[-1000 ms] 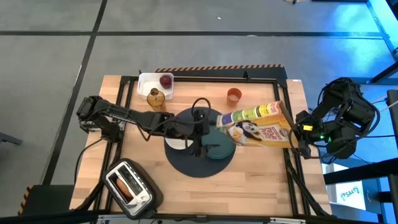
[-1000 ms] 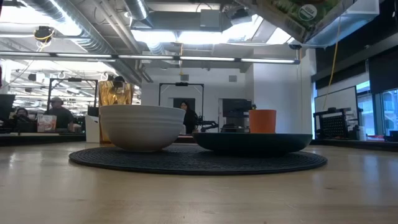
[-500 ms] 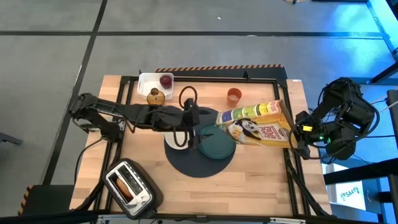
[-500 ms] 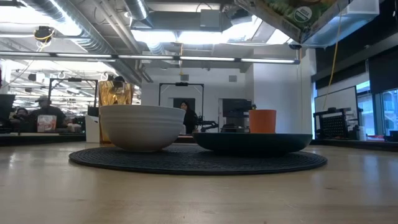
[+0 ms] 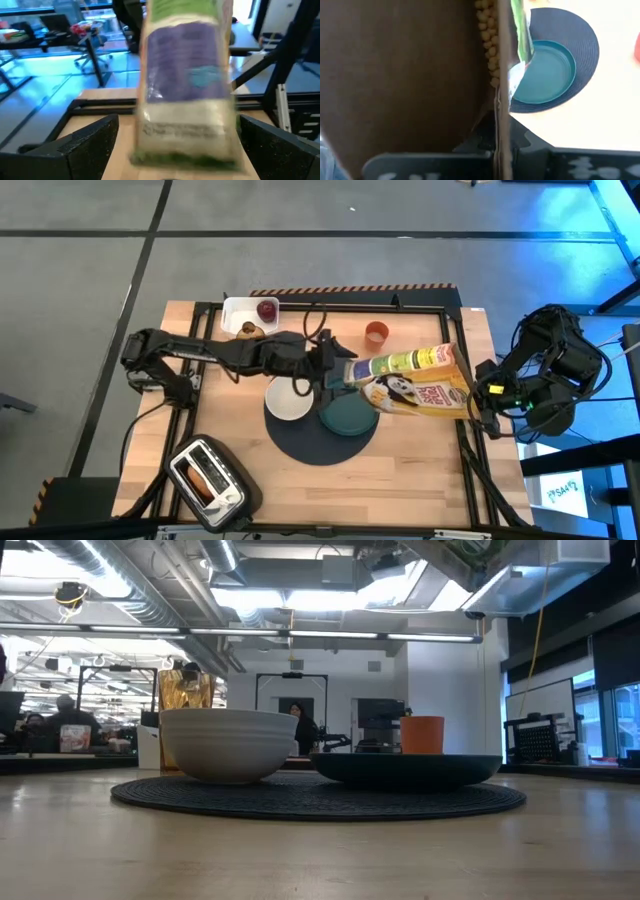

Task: Arrange a breakfast setting
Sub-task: Pour the cereal from the orange cereal box into the white bowl

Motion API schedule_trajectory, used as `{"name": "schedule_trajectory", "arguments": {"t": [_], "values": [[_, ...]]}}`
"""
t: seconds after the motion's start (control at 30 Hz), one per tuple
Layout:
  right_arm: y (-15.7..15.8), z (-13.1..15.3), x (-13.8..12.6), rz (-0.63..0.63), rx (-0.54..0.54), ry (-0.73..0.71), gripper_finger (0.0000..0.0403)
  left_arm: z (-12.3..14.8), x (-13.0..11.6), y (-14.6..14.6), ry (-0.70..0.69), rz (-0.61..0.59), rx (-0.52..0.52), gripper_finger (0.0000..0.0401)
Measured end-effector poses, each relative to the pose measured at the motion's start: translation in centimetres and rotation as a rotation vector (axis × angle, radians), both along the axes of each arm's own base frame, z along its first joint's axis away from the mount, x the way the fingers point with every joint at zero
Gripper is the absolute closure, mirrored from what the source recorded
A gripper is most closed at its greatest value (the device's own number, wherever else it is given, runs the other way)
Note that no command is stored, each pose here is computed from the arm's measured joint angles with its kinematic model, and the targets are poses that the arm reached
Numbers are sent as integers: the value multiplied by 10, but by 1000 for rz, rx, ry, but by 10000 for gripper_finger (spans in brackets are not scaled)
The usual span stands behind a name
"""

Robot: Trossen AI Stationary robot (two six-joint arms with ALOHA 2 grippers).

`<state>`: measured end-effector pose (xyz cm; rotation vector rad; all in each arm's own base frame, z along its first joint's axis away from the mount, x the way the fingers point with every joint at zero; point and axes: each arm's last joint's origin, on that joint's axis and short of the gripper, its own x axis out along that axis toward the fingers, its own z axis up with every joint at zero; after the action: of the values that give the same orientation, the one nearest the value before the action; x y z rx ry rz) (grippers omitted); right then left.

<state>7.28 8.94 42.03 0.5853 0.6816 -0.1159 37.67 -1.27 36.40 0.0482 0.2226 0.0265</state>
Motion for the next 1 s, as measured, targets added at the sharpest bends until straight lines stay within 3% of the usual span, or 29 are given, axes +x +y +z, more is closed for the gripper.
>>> {"name": "schedule_trajectory", "arguments": {"t": [0.17, 0.3, 0.67, 0.83, 1.0], "values": [[1, 0, 1, 0, -2, 2, 403, -7, 11, 0, -30, -130, -31, 5], [3, 0, 2, -1, -1, -10, 403, -8, 11, -2, -29, -154, -34, 15], [6, 1, 5, -22, -18, -54, 403, -7, 11, -2, -39, -191, 36, 136], [15, 4, 18, -87, -34, -136, 391, 6, -9, 5, 4, -211, 60, 185], [26, 7, 34, -107, -111, -208, 328, 16, -39, 13, 128, -237, 91, 194]]}}
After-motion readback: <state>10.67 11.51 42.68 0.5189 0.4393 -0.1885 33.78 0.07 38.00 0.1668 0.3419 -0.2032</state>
